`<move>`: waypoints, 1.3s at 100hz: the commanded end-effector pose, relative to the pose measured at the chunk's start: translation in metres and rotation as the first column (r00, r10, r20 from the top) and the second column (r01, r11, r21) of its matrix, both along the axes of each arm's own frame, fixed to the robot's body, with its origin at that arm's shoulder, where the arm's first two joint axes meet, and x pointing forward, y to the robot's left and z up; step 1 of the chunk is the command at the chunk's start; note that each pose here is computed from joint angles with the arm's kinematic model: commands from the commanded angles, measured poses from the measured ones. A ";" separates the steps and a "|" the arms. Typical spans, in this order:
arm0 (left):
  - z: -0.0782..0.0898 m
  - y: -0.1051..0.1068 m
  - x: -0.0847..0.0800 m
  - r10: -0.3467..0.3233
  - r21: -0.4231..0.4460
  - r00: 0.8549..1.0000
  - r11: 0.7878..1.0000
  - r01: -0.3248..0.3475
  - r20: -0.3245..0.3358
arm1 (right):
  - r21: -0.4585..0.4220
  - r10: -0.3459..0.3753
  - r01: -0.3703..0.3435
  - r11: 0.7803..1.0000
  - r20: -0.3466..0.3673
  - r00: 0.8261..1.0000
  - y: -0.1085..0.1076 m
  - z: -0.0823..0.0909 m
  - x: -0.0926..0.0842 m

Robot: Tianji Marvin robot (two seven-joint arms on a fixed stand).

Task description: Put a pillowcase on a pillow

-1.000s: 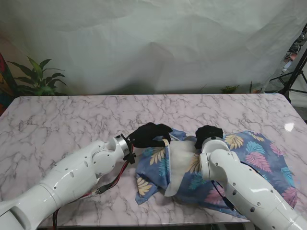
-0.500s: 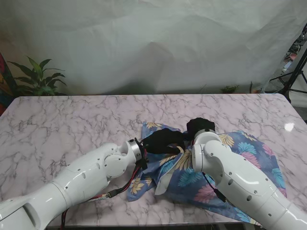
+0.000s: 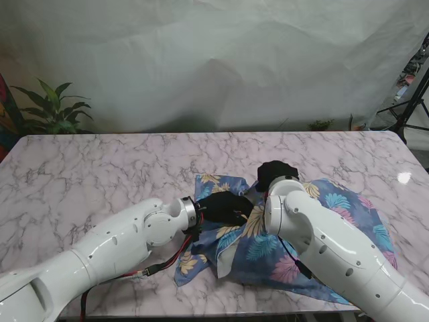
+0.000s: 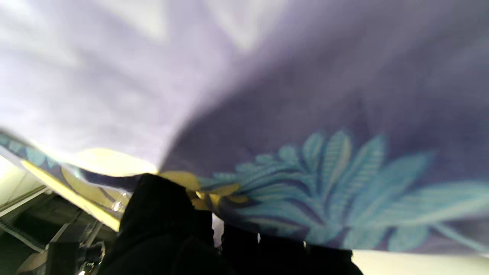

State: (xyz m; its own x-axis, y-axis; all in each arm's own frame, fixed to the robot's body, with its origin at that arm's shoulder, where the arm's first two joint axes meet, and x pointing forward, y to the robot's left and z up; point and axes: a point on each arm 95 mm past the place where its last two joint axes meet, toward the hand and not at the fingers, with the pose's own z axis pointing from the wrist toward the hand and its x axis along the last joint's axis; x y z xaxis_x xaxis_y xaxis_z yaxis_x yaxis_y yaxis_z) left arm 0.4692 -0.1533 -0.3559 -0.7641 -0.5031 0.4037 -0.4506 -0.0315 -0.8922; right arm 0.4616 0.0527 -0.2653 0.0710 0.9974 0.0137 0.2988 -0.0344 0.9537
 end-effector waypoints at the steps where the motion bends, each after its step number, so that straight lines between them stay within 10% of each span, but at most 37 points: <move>1: -0.001 0.014 -0.002 -0.018 0.041 0.999 0.999 0.020 -0.044 | -0.009 0.015 -0.015 1.000 0.013 1.000 0.004 0.002 -0.001; 45: 0.058 0.067 -0.010 -0.040 0.043 0.993 0.998 0.036 0.112 | -0.048 -0.016 0.014 0.999 -0.034 0.999 -0.009 -0.008 0.013; 66: 0.062 0.075 -0.023 -0.158 0.153 0.952 0.981 0.121 0.262 | -0.058 -0.035 0.032 0.998 -0.049 0.998 -0.015 -0.009 0.018; 97: 0.054 0.072 -0.042 -0.249 0.141 0.935 0.966 0.219 0.252 | -0.065 -0.063 0.058 0.996 -0.074 0.995 -0.021 -0.011 0.023; 130: 0.047 0.054 -0.045 -0.391 0.348 0.874 0.893 0.285 0.289 | -0.055 -0.088 0.084 0.995 -0.071 0.994 -0.027 -0.010 0.025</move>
State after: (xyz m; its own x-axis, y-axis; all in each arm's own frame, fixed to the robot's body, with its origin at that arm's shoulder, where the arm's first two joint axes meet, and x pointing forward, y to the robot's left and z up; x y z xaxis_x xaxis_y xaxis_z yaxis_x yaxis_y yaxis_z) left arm 0.4181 -0.0982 -0.3138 -0.9728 -0.2304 -0.0261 -0.0487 0.3132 -0.9484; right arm 0.4853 0.0302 -0.2752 0.1405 0.9892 -0.0425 0.3698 -0.0126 0.9290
